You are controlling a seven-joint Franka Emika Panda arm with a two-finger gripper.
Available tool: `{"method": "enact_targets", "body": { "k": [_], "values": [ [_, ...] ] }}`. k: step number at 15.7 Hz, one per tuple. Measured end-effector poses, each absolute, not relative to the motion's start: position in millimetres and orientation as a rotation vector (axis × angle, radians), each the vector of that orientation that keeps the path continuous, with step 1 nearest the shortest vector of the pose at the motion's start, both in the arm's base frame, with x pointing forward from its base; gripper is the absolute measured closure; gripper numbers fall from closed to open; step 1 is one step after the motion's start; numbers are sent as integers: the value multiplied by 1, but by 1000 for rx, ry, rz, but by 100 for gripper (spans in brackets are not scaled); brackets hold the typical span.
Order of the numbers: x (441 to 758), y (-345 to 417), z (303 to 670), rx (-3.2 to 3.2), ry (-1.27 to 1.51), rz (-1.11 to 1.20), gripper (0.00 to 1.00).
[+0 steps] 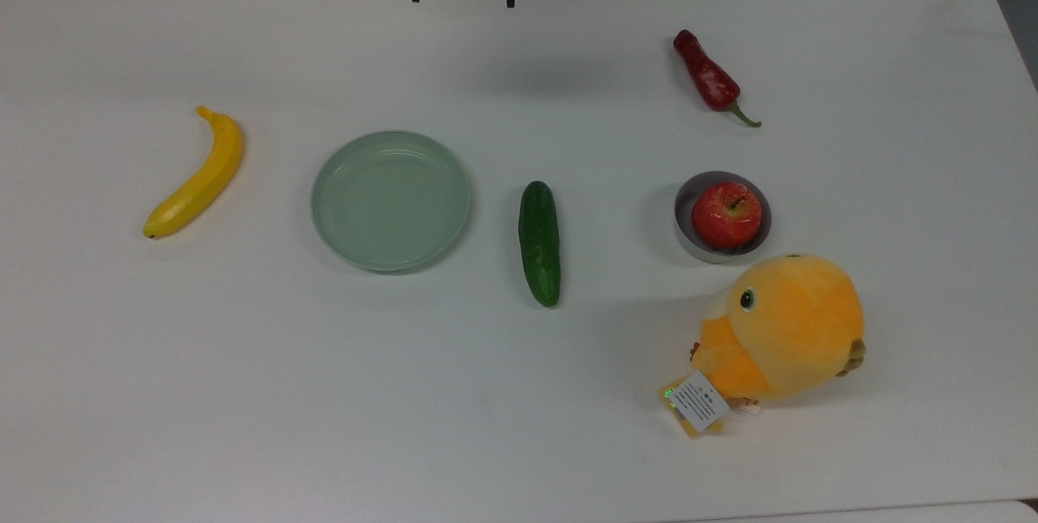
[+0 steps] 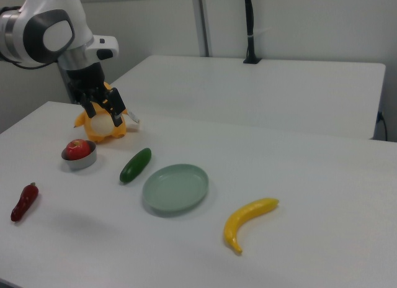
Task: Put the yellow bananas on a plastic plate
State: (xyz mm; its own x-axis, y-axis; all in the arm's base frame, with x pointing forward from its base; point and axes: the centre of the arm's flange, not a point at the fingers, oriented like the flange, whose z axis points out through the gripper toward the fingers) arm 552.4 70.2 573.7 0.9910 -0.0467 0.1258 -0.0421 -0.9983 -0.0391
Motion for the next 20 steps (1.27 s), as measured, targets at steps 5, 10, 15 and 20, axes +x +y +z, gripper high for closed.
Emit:
{"method": "enact_targets", "body": {
  "k": [5,10,15,20],
  "values": [
    [546,69,574,-3116,11,-102,0],
    [546,69,574,-3116,6,-102,0],
    [546,70,574,-3116,2,-101,0],
    [546,71,572,-3116,-6,-95,0]
  ]
}}
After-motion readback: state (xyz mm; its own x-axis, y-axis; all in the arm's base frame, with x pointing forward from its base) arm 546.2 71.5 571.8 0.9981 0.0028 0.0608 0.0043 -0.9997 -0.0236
